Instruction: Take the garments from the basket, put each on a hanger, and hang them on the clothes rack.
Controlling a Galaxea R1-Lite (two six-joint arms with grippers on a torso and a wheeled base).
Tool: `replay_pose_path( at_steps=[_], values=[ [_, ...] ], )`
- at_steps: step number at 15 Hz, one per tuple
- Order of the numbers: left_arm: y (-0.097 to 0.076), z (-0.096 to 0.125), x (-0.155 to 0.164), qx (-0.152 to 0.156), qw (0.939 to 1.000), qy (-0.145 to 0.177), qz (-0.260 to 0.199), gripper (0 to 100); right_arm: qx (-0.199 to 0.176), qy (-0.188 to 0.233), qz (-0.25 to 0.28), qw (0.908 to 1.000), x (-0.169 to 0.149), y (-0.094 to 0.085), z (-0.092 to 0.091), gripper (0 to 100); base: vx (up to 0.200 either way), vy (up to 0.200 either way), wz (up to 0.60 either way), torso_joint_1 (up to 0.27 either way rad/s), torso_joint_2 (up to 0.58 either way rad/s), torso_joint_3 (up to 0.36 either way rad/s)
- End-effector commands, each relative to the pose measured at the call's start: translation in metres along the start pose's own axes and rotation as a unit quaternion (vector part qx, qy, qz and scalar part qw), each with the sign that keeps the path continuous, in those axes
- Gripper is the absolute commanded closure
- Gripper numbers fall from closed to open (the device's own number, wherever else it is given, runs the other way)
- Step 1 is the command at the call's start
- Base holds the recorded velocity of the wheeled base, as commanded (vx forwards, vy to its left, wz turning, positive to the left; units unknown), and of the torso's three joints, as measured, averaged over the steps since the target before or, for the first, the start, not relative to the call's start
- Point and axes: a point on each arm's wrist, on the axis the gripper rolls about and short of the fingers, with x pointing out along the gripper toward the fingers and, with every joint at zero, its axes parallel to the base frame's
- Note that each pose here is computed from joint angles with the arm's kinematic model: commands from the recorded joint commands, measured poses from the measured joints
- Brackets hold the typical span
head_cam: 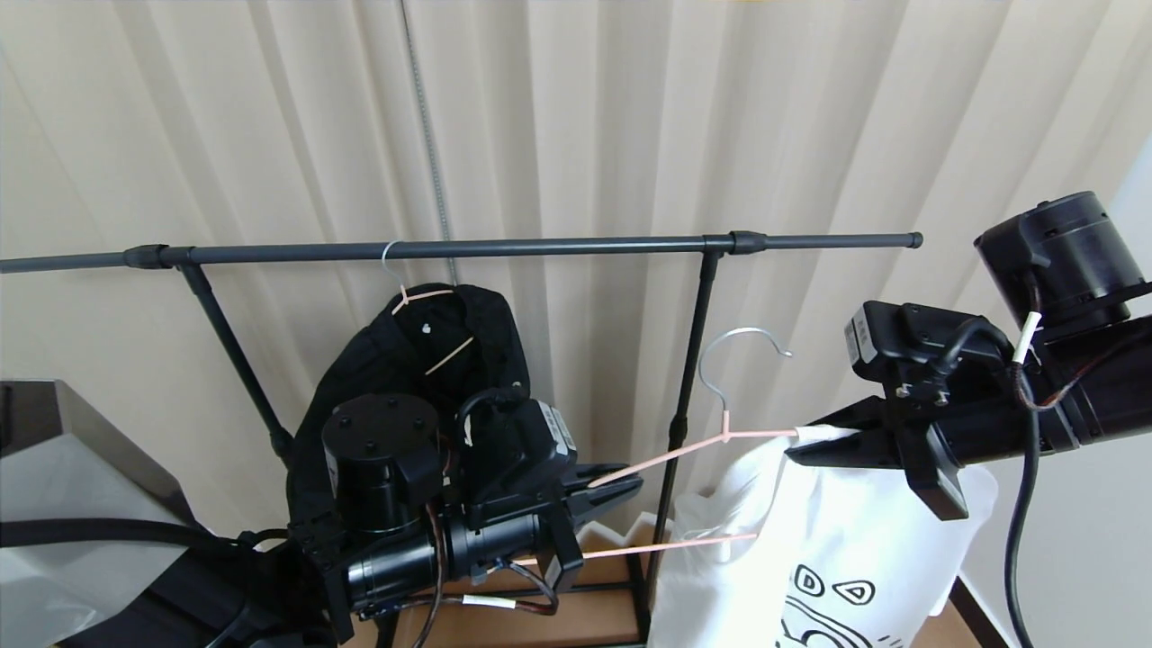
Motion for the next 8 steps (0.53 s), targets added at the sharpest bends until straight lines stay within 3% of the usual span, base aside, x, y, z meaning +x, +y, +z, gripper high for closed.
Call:
replay_pose_path(
  at_steps=[1,8],
  values=[
    [0.0001,-0.0005,-0.0001,-0.001,1.0,0.001,0.0,100,-0.002,-0.003,-0.003,1.0,-0.0033,0.002,0.0006,100,0.0,0.0,0.0,0.0,0.0,0.0],
    [0.0009,0.0006,-0.0001,0.003,1.0,-0.002,-0.002,100,-0.002,-0.004,-0.004,1.0,-0.0105,0.0112,-0.003,100,0.0,0.0,0.0,0.0,0.0,0.0]
  ],
)
